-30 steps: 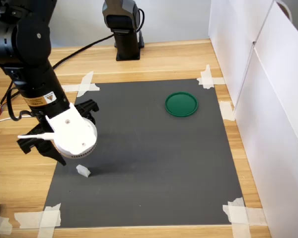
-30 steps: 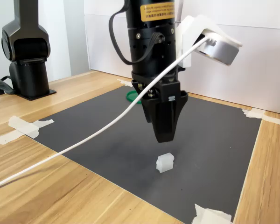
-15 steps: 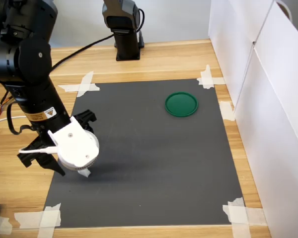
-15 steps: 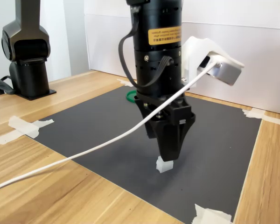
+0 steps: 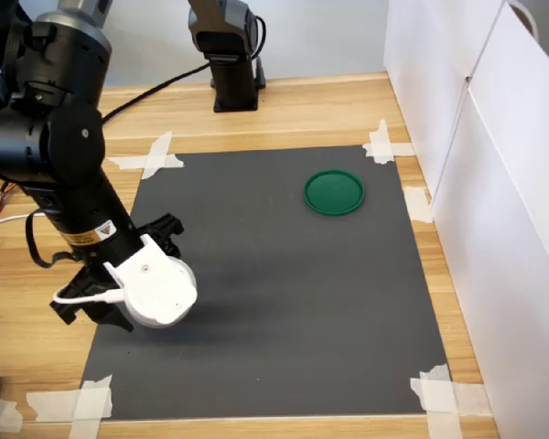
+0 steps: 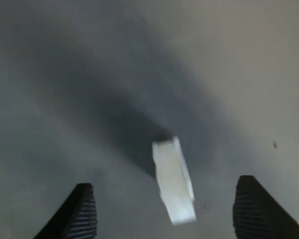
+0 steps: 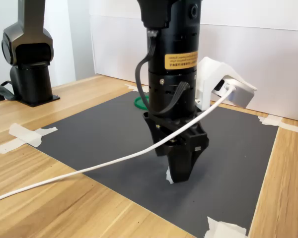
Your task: Grasp a white terminal and put it in the green lid.
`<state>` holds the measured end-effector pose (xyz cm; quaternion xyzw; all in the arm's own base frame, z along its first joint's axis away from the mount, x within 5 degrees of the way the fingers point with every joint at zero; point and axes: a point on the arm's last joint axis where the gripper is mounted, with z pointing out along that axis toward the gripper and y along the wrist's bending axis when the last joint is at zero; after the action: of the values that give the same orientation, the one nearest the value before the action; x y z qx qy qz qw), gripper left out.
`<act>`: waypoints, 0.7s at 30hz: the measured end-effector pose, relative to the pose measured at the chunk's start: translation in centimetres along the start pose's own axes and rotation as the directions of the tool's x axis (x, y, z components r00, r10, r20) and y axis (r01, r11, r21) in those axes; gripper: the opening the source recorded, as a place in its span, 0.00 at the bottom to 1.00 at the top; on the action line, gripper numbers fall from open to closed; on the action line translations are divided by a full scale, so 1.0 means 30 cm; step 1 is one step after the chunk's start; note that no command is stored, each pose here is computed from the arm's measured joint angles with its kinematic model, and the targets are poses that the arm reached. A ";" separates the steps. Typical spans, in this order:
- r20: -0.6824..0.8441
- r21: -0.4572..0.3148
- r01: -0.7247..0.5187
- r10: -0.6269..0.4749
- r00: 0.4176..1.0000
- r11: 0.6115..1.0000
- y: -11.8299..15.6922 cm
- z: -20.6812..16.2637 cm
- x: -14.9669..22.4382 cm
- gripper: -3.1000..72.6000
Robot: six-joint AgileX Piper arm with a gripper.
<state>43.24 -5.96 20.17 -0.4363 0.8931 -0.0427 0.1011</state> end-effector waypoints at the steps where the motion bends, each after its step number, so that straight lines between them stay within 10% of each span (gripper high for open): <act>1: 0.001 0.001 0.003 -0.003 1.000 1.000 0.002 0.003 -0.006 0.93; 21: -0.033 0.026 0.005 -0.004 0.999 1.000 -0.011 0.048 -0.002 0.88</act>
<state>43.83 -6.10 18.82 -0.4363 0.8930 -0.0620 0.0920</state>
